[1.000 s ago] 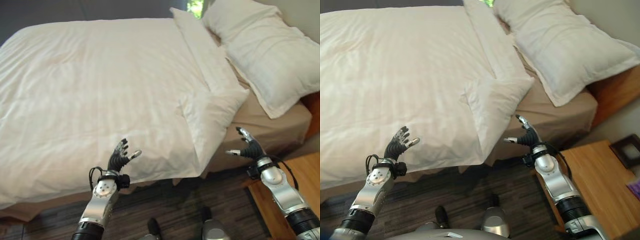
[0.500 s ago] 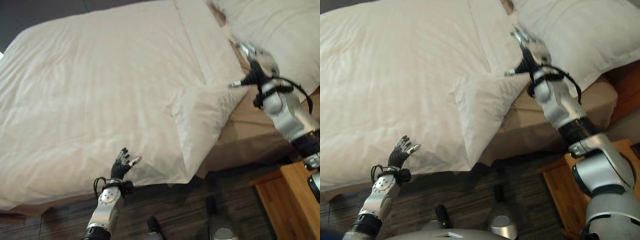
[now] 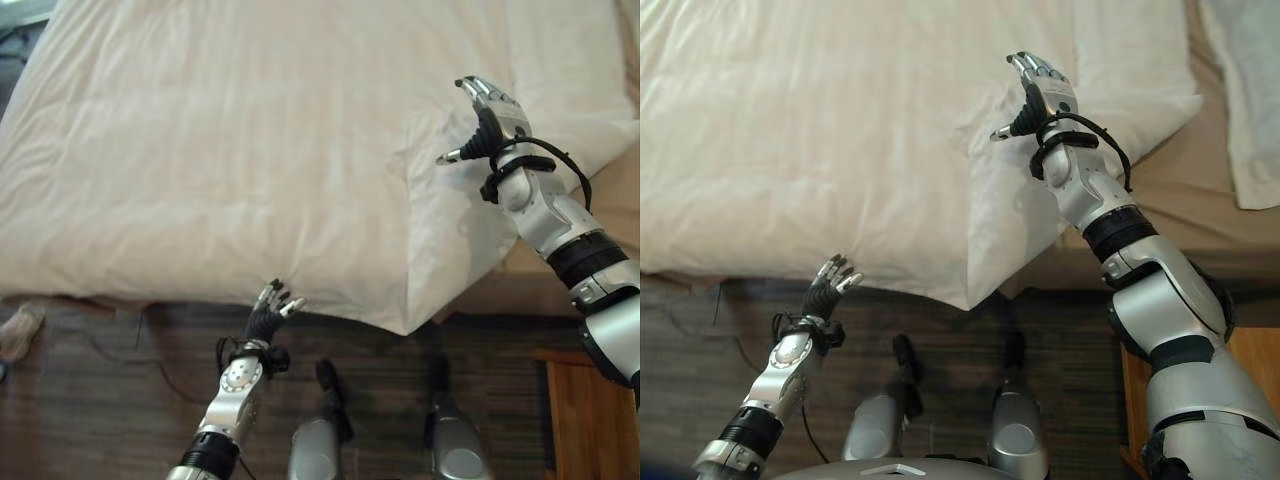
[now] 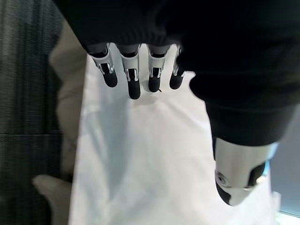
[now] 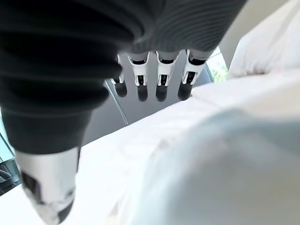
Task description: Making the bed.
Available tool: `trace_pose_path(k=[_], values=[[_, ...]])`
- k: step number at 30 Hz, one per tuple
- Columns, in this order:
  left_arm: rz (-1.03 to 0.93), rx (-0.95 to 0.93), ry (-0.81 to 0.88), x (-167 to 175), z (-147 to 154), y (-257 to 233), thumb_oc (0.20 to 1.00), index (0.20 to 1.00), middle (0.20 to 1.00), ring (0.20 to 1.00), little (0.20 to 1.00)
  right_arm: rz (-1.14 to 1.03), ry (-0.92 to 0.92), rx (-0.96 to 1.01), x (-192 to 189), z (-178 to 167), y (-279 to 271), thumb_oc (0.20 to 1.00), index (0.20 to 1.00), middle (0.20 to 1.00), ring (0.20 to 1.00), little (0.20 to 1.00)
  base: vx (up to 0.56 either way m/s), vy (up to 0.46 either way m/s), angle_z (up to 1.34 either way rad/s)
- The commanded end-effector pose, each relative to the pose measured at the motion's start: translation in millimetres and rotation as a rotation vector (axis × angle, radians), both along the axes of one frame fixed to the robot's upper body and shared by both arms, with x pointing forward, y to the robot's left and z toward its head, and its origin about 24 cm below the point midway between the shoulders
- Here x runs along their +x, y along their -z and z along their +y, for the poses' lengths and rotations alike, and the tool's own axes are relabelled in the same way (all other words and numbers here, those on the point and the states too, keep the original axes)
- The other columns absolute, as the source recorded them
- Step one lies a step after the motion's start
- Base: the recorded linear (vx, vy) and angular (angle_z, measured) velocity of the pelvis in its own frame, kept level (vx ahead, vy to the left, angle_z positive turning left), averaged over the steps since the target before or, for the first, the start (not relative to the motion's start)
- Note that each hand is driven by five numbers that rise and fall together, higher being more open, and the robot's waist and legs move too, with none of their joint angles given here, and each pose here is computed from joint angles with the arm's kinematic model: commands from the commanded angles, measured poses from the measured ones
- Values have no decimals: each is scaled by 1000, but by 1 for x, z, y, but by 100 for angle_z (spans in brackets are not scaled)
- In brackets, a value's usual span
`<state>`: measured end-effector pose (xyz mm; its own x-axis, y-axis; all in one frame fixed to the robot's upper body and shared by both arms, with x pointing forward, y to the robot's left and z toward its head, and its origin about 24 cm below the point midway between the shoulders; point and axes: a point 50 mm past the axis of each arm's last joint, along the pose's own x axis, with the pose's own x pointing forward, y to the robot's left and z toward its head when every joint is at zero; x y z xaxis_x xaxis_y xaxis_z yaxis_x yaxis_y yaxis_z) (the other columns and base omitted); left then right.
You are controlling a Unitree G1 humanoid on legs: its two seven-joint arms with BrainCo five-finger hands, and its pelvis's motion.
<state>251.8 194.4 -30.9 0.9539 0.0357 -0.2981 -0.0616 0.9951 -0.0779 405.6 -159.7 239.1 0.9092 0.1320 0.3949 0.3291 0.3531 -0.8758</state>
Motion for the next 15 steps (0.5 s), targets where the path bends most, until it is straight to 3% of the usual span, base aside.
trace_pose_path(k=[1,4,5,6,15], values=[[-44,72,10,9,13,-11,1000,1000,1000,1000,1000,-130,-29,37,2,17,-40,1000,1000,1000,1000,1000,-69,55,4],[-51,67,25,11,11,-12,1000,1000,1000,1000,1000,-94,-22,33,3,18,-26,1000,1000,1000,1000,1000,-29,48,14],[-62,62,32,12,10,-14,1000,1000,1000,1000,1000,-84,-29,27,3,20,-22,332,332,332,332,332,-4,58,16],[-73,59,39,13,9,-17,1000,1000,1000,1000,1000,-70,-32,14,3,21,-17,222,222,222,222,222,-13,74,7],[-45,58,43,17,5,-13,1000,1000,1000,1000,1000,0,17,4,0,1,7,200,200,200,200,200,-6,66,-9]])
